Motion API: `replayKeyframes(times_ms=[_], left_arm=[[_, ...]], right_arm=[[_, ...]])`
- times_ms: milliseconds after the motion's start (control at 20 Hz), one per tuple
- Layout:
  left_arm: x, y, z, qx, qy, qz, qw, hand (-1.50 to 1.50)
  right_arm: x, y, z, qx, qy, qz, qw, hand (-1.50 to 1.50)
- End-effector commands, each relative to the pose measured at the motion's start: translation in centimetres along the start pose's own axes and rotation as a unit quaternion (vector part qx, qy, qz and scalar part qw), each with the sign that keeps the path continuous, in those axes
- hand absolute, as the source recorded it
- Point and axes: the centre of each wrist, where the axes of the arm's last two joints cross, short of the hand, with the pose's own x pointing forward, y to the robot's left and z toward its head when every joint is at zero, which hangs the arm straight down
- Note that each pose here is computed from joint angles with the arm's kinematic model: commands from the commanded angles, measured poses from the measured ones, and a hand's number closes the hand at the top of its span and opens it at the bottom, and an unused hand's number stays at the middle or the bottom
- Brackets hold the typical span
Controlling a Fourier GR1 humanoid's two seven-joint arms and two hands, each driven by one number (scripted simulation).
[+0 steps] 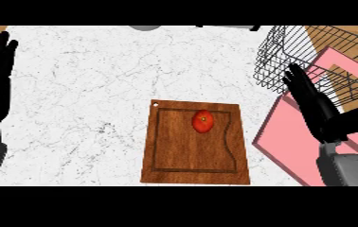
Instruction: Pick the tomato from the cutting board and place it in the basket
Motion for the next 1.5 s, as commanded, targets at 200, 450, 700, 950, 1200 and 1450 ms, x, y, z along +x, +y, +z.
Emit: replayKeyframes(times_ms=[200, 450, 700, 950, 1200, 1450], left_arm=[[-9.5, -3.5, 6.5, -0.107, 0.252, 0.022, 0.9616, 0.00], [-13.0, -3.9, 10.2, -0.158, 0.345, -0.015, 0.9251, 0.00], [-14.6, -2.7, 12.3, -0.129, 0.379, -0.015, 0.9164, 0.00], [-15.7, -1.8, 13.1, -0.131, 0.385, -0.015, 0.9136, 0.00], [-15.5, -1.0, 13.9, -0.132, 0.372, -0.008, 0.9187, 0.00], [-15.0, -1.1, 13.4, -0.146, 0.378, -0.004, 0.9142, 0.00]], right_arm=[[6.0, 12.0, -4.9, 0.302, -0.137, -0.094, 0.939, 1.50], [7.0, 20.9, -2.7, 0.544, -0.189, -0.083, 0.813, 1.50], [7.5, 25.1, 0.0, 0.526, -0.221, 0.040, 0.820, -1.50], [13.4, 19.4, -3.8, 0.407, -0.279, 0.293, 0.819, -1.50], [20.3, 15.7, -5.3, 0.382, -0.280, 0.414, 0.777, -1.50], [27.2, 13.1, -7.6, 0.404, -0.255, 0.482, 0.734, -1.50]])
